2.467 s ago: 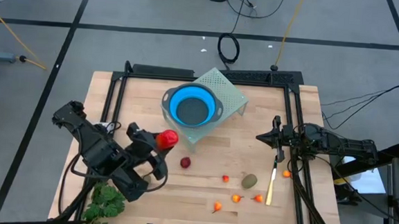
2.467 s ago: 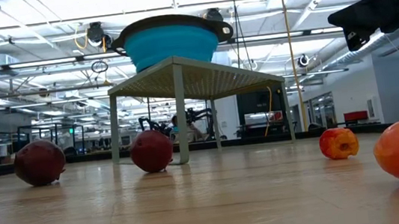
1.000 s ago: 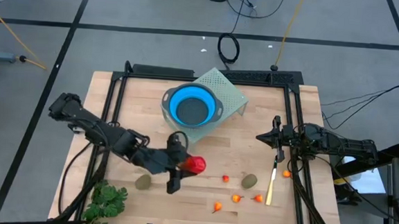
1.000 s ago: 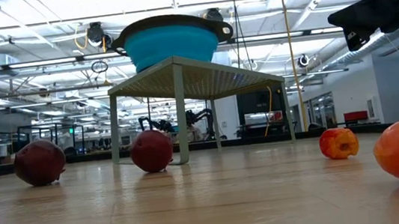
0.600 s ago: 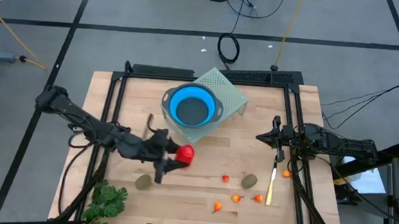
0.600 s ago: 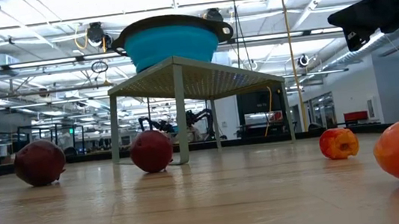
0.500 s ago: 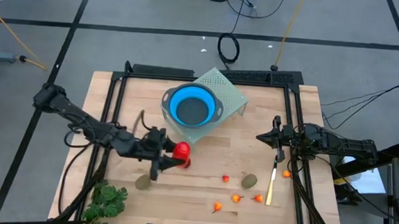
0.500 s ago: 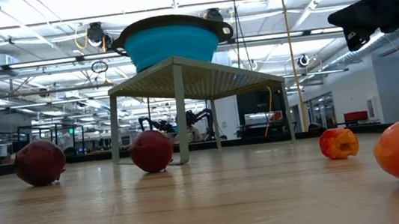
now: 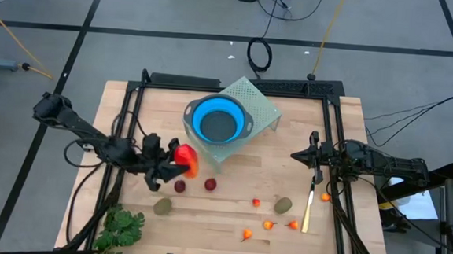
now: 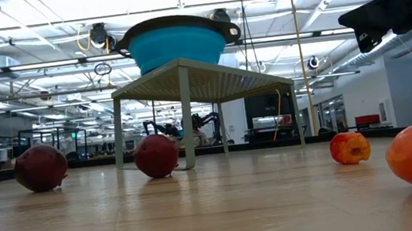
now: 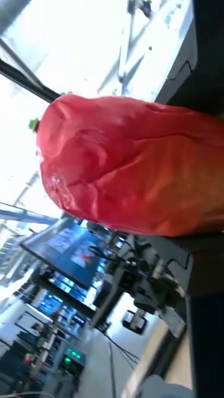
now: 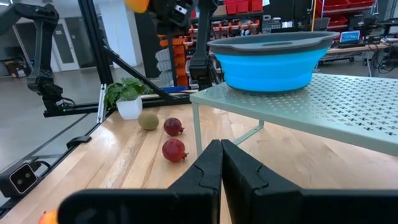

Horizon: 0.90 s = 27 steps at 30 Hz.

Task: Pick & Place Fruit
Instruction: Put the mango into the collapsible colander on the shelf

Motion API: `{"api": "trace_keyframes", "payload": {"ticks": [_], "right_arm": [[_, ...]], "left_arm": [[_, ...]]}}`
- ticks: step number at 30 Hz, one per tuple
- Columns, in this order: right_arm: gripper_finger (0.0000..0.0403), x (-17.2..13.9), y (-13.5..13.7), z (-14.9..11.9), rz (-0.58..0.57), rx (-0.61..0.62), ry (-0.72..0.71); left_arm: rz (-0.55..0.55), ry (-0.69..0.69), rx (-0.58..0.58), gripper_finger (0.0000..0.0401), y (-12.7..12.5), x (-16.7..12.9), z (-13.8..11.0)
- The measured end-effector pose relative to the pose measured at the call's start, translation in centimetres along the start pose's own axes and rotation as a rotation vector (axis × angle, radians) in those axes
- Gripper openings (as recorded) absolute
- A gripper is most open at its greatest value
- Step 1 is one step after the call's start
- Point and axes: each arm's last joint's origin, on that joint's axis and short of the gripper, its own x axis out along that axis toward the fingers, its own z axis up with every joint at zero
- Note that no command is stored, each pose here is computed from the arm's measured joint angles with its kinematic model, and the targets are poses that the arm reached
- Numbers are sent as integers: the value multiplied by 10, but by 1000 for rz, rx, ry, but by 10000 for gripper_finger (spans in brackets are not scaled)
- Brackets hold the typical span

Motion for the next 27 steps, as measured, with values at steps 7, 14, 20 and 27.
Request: {"api": "trace_keyframes", "payload": {"ticks": [7, 14, 20, 27], "right_arm": [[0, 0, 0, 0, -1, 0, 0], [0, 0, 0, 0, -1, 0, 0], [0, 0, 0, 0, -1, 0, 0], [0, 0, 0, 0, 0, 0, 1]], "left_arm": [[-25, -32, -20, 235, 0, -3, 1], [-17, -16, 48, 215, 1, -3, -1], [28, 42, 216, 227, 5, -3, -7], [91, 117, 407, 242, 10, -4, -15]]}}
